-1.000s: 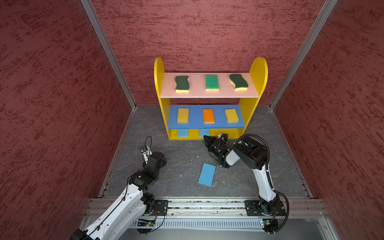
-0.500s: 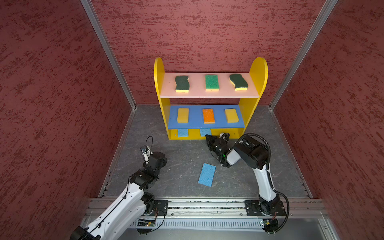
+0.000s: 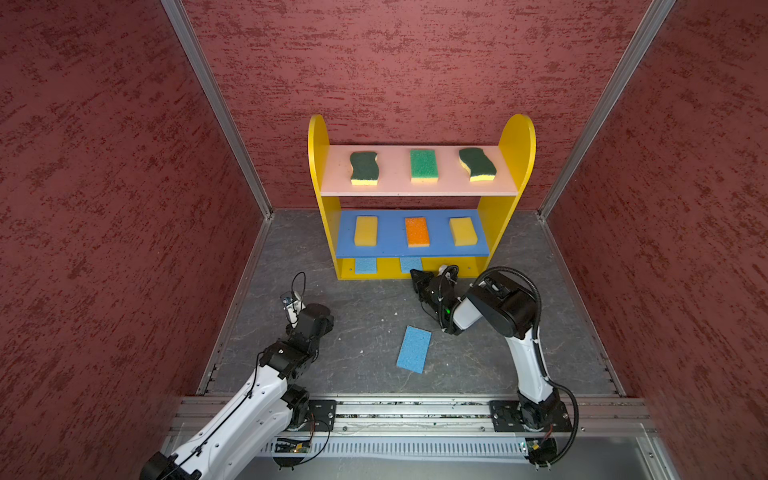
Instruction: Place and organize the cleaning sponges onto the shelf
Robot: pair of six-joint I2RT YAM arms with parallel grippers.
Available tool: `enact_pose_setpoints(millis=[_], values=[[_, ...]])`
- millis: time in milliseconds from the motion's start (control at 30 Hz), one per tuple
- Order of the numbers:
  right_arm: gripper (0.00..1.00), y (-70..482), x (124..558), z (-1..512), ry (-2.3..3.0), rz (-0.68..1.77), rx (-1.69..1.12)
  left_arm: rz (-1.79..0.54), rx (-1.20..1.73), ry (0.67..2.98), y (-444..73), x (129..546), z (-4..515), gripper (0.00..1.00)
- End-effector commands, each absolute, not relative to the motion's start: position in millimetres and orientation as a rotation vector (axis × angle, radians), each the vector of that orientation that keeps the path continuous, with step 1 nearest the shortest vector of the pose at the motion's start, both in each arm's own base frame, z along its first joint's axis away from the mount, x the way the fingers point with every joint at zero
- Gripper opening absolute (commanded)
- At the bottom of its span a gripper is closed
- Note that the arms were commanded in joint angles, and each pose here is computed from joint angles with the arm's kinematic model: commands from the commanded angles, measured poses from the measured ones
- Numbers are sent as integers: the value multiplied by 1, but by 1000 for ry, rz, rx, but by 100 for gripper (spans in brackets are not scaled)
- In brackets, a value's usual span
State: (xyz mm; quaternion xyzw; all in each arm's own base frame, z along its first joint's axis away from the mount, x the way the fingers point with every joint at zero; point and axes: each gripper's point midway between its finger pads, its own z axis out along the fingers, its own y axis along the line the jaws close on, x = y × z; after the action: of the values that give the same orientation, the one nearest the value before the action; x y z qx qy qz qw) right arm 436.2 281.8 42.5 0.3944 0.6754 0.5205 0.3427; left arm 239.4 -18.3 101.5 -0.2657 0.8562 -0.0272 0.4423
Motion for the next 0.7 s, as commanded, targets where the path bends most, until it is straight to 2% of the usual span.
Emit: enact_pose_setpoints(millis=[0,667], values=[[0,276,419,-16,1939,1197,1064,-67,-664,2110,-18,240,105,66],[0,273,406,0,1929,1197,1025,-66,-665,2097,-16,239,107,66]])
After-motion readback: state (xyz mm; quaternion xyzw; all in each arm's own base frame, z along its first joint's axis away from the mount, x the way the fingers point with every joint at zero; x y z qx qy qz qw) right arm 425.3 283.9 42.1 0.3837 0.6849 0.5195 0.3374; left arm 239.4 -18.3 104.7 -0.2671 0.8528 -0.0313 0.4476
